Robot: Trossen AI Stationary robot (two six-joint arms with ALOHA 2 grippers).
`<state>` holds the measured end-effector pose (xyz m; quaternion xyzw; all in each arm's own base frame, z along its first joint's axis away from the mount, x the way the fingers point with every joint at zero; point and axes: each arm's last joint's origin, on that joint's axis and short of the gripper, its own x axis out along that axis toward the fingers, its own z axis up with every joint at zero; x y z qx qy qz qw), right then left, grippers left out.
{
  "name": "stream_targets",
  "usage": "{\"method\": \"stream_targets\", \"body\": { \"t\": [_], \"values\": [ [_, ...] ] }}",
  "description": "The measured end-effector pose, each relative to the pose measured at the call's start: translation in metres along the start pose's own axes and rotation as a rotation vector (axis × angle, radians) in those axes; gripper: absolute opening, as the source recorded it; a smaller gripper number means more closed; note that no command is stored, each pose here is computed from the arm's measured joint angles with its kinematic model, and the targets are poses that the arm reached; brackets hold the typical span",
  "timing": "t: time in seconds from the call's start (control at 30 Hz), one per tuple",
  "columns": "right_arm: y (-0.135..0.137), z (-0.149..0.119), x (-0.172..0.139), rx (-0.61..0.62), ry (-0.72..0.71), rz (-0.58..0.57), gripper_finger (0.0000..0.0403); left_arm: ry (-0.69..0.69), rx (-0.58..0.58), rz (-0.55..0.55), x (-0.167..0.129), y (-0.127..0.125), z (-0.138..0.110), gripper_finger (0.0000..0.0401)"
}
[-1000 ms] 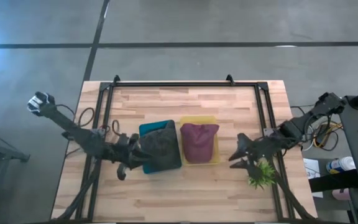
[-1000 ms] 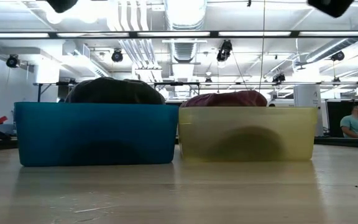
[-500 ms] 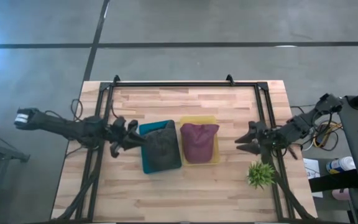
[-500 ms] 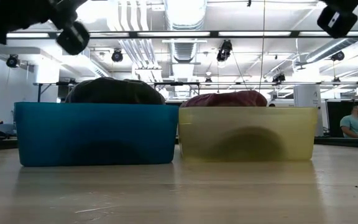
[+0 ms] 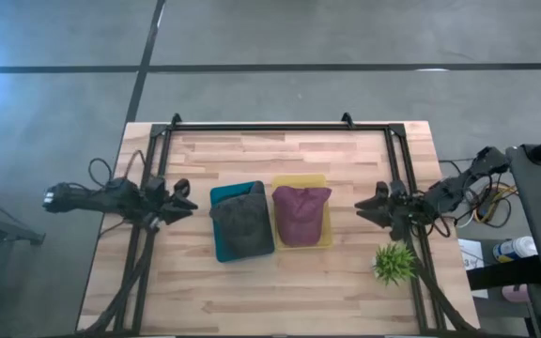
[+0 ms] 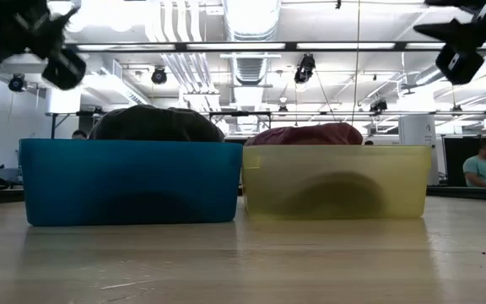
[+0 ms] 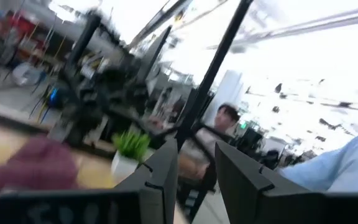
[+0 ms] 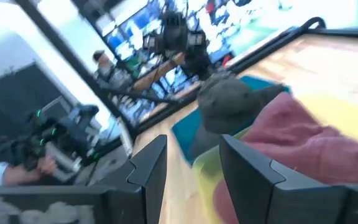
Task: Pick & Place hat
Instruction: Return to Home Position
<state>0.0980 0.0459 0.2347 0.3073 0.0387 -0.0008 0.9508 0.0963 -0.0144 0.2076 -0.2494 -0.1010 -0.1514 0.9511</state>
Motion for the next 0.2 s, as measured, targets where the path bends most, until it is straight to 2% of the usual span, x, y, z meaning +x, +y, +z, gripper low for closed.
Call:
{"method": "stream_targets", "body": {
  "t": [0.07,0.2],
  "values": [
    [-0.005,-0.006,0.002,0.001,-0.046,-0.017,0.0144,0.014,-0.006,0.022,-0.004,0.006,-0.011,0.0101],
    [-0.013,-0.019,0.005,-0.003,-0.117,0.021,0.0144,0.011,-0.039,0.056,-0.008,0.008,-0.015,0.0101]
  ]
}}
